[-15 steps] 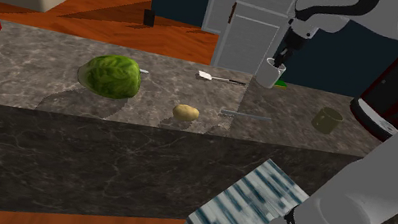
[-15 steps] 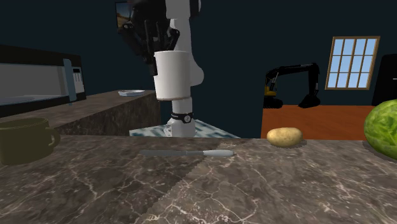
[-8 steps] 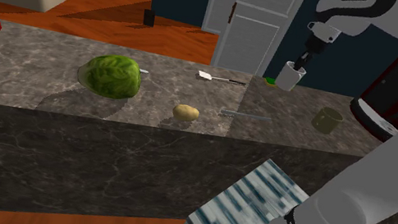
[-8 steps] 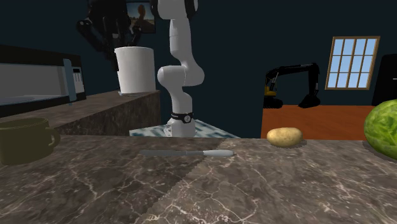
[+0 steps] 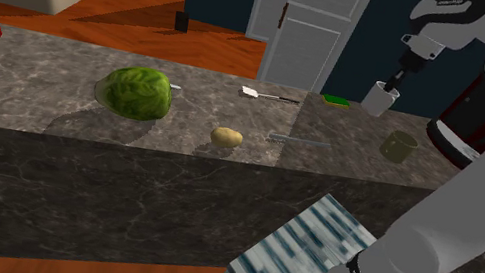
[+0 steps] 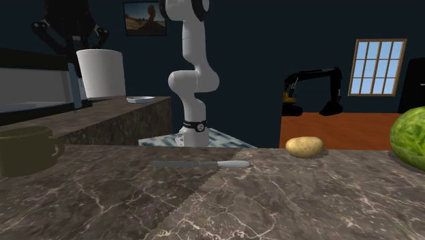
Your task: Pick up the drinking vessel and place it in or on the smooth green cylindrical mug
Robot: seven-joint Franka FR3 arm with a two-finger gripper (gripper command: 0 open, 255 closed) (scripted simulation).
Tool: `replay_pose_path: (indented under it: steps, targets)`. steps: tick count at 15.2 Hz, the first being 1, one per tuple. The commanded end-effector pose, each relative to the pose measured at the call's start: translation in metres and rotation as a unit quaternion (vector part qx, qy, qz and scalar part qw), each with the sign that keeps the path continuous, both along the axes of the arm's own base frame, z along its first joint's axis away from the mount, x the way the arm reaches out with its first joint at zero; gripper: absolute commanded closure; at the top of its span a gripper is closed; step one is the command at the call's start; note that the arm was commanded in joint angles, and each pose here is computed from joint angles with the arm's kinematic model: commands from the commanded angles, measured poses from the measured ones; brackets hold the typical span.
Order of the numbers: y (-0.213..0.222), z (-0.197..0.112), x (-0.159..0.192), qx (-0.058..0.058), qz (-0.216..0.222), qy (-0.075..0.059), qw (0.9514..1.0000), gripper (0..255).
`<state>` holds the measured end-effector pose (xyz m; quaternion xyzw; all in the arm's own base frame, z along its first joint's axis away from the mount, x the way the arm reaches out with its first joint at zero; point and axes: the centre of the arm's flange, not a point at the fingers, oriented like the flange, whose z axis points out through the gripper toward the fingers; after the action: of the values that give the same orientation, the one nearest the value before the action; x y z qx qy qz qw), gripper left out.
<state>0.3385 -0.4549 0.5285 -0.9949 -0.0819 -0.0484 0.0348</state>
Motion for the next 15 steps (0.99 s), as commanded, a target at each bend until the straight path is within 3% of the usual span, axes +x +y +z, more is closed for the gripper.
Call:
replay_pose_path:
  steps: [1,15]
  targets:
    - [-0.023,0.002,-0.020,0.000,0.001,0.000,1.0000,255]
    - [-0.166,0.012,-0.142,0.000,0.001,0.000,1.0000,255]
